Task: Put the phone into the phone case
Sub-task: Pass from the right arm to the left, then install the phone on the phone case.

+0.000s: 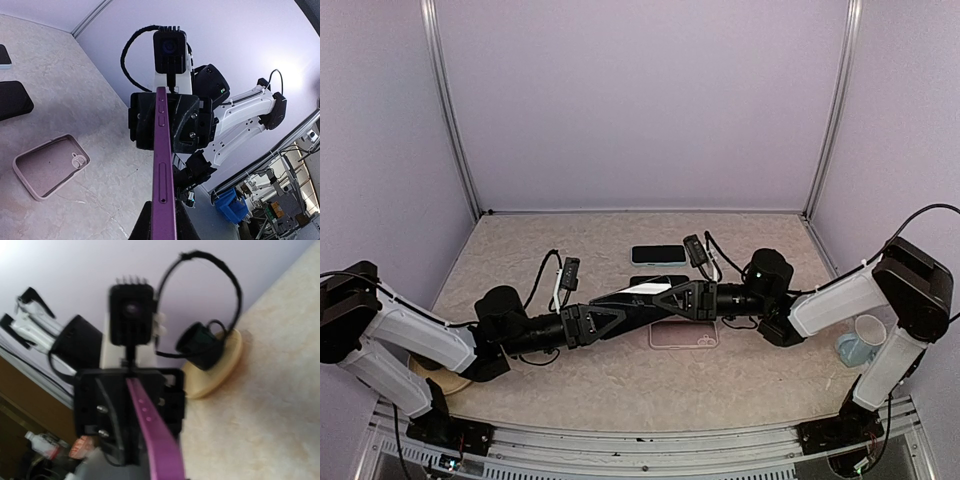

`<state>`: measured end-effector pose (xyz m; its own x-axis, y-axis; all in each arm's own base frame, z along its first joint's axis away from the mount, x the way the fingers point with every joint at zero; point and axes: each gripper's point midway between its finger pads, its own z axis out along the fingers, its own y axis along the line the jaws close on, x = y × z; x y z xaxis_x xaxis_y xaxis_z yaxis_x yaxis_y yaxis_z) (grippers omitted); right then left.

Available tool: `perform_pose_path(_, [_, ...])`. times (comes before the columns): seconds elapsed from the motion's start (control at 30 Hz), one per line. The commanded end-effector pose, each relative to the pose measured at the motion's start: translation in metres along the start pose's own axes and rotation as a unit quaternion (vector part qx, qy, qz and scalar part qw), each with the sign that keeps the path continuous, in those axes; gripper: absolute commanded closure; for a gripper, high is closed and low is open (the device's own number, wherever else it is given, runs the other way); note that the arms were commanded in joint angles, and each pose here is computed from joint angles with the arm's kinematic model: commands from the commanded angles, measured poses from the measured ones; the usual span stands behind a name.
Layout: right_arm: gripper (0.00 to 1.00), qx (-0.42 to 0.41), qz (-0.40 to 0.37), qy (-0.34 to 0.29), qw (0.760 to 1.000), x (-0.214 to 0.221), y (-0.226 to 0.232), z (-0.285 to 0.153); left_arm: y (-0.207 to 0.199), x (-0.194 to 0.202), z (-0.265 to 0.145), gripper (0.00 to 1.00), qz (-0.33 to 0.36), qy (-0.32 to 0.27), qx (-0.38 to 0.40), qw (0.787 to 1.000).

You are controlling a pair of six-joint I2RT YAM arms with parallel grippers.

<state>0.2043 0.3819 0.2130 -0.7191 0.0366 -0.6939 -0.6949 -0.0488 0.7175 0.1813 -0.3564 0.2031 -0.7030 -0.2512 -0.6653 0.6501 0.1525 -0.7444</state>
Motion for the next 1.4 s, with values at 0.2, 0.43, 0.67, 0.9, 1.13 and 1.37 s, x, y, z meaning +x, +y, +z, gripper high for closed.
perform_pose_path(0.2, [0.49, 0.066, 0.011, 0.028, 0.997, 0.006, -0.024, 0.0, -0.015, -0.014, -0.008, 1.0, 0.027, -0.024, 0.013, 0.999])
perform_pose_path(0.43, [0.24, 0.126, 0.004, 0.01, 0.992, -0.007, -0.033, -0.019, -0.009, -0.011, -0.01, 1.0, 0.026, -0.015, -0.006, 1.0])
perform_pose_path(0.67, [0.04, 0.214, -0.022, 0.004, 0.977, -0.02, -0.044, -0.038, -0.002, -0.008, -0.006, 1.0, 0.026, -0.005, -0.021, 0.999])
perform_pose_path(0.9, [0.0, 0.289, -0.011, -0.013, 0.957, -0.023, -0.059, -0.065, 0.0, -0.005, 0.004, 1.0, 0.032, 0.018, -0.025, 0.999])
perform_pose_path(1.13, [0.0, 0.34, 0.008, -0.018, 0.94, -0.02, -0.071, -0.084, 0.011, -0.004, 0.021, 1.0, 0.03, 0.059, -0.048, 0.997])
perform_pose_path(1.37, [0.0, 0.395, 0.037, -0.017, 0.918, -0.011, -0.087, -0.107, 0.027, 0.001, 0.035, 1.0, -0.005, 0.106, -0.051, 0.993])
